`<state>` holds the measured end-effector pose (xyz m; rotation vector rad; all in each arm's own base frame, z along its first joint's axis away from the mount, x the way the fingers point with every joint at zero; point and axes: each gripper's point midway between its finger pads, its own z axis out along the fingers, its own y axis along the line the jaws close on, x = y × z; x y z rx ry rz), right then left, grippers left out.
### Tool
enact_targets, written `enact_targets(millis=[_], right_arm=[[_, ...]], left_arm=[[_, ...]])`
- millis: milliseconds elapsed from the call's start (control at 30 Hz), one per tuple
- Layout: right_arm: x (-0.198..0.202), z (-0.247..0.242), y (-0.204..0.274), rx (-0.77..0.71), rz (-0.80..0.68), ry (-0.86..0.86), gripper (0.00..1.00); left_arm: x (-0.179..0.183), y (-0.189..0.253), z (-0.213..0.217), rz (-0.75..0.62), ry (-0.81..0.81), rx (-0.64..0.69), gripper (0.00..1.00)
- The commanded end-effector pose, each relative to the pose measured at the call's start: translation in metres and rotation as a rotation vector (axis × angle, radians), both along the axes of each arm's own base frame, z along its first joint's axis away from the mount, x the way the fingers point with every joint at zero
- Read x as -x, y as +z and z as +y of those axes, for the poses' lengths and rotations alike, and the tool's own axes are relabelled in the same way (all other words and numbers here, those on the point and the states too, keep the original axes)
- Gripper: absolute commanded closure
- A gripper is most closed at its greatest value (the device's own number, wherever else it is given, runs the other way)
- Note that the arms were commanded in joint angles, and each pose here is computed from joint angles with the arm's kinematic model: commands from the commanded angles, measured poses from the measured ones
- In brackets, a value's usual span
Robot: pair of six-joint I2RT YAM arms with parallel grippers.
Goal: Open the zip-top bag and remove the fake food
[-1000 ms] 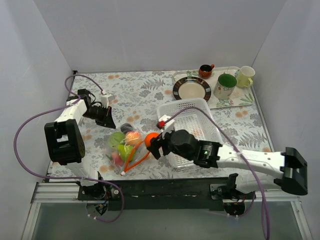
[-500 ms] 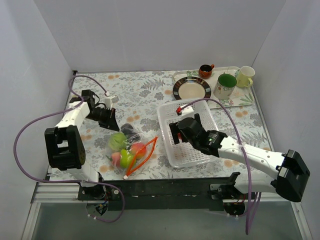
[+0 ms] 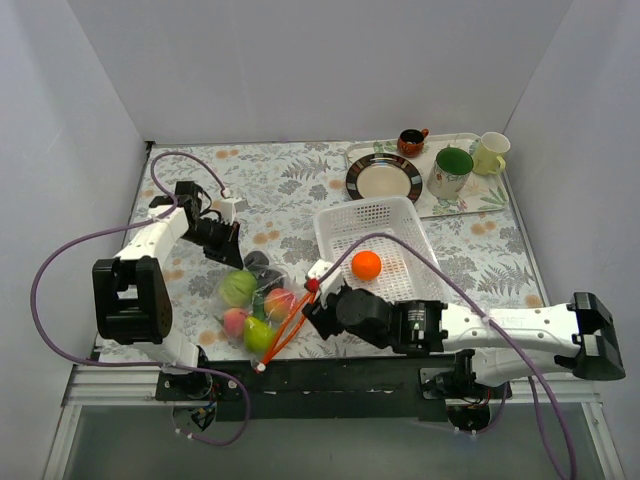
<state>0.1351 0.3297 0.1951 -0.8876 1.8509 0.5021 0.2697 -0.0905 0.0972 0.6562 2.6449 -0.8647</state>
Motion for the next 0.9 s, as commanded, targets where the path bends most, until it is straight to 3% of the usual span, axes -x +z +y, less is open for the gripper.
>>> enact_targets(millis=[0, 33, 100, 200, 400, 433, 500, 533, 633, 867], right_arm=[[0.043, 0.032, -0.013, -0.058, -0.014, 0.181, 0.46], [0.048, 0.038, -0.020, -0.067, -0.006, 0.198, 0.65], [0.050, 0.043, -0.031, -0.062, -0.003, 0.205, 0.79], [0.049, 0.057, -0.039, -0.056, -0.013, 0.212, 0.78], [0.042, 0.080, -0.066, 0.006, -0.044, 0.223, 0.54], [0.039, 0.083, -0.067, 0.008, -0.048, 0.215, 0.38], [0.027, 0.086, -0.078, 0.026, -0.049, 0.201, 0.29], [0.022, 0.087, -0.080, 0.027, -0.048, 0.192, 0.19], [0.011, 0.095, -0.081, 0.016, -0.063, 0.181, 0.02], [-0.003, 0.119, -0.073, 0.003, -0.136, 0.175, 0.02]], left_arm=[[0.005, 0.004, 0.010, -0.053, 0.009, -0.063, 1.00], [0.006, 0.002, 0.012, -0.052, 0.009, -0.071, 1.00], [0.007, -0.002, 0.015, -0.056, 0.009, -0.094, 1.00], [0.008, -0.009, 0.019, -0.044, 0.011, -0.118, 1.00], [0.005, -0.017, 0.021, -0.039, 0.012, -0.131, 1.00], [0.006, -0.017, 0.021, -0.037, 0.011, -0.129, 1.00], [0.005, -0.020, 0.021, -0.035, 0.010, -0.131, 1.00], [0.005, -0.020, 0.022, -0.035, 0.011, -0.136, 1.00], [0.004, -0.023, 0.023, -0.027, 0.008, -0.138, 1.00], [0.004, -0.027, 0.018, 0.007, 0.013, -0.105, 0.99]])
